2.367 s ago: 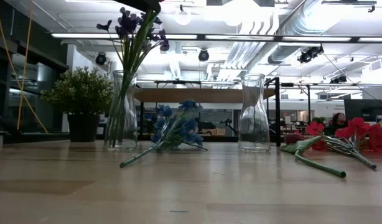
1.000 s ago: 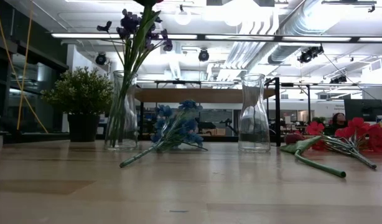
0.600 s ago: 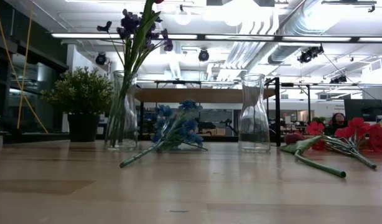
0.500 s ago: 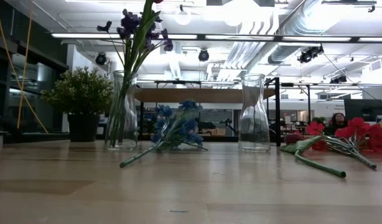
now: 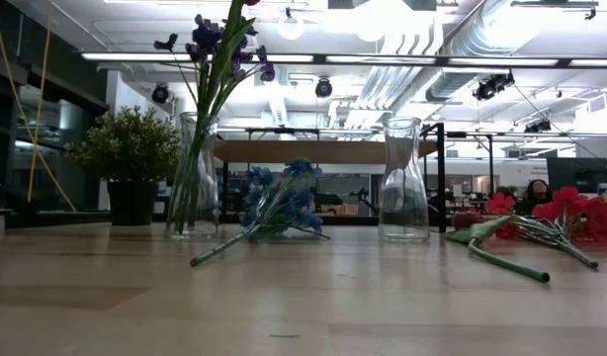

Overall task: Pick and place flowers into a vace then onto a shelf
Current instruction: Put the blue flowers into the left transparent vase

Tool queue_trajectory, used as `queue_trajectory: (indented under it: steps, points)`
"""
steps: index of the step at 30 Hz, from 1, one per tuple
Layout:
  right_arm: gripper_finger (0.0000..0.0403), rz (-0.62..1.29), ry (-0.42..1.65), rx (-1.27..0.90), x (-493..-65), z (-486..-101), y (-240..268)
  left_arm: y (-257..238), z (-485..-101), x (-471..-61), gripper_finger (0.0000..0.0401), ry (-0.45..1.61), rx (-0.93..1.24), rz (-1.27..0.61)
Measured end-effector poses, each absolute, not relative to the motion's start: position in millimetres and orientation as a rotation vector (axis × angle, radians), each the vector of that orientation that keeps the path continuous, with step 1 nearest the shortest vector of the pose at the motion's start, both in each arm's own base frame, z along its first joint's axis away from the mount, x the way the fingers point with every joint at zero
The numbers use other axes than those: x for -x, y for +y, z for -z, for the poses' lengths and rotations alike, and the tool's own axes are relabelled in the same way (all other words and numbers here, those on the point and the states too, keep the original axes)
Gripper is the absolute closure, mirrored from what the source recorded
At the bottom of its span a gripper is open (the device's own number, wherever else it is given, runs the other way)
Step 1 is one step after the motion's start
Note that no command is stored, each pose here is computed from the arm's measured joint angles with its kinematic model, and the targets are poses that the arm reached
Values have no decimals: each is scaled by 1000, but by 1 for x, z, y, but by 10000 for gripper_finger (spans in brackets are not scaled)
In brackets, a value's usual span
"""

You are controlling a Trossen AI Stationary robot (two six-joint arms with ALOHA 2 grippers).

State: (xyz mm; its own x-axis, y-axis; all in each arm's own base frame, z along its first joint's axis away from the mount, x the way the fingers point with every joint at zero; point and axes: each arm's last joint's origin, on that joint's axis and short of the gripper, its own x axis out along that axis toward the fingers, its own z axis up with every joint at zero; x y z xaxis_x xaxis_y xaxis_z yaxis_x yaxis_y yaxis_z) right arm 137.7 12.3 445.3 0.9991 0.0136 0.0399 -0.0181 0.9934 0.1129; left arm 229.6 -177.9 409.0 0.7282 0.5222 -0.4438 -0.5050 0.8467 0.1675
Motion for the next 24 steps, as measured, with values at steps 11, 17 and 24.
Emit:
queue_trajectory:
  steps: [11, 17, 24]
  points:
    - [308, -185, 108, -283, -183, -427, 33, -199, -422, -198, 272, 469, 94, -483]
    - [308, -262, 101, -331, -209, -422, 54, -210, -419, -180, 272, 466, 145, -454]
    - [308, -333, 2, -359, -230, -424, 73, -224, -419, -163, 272, 463, 196, -391]
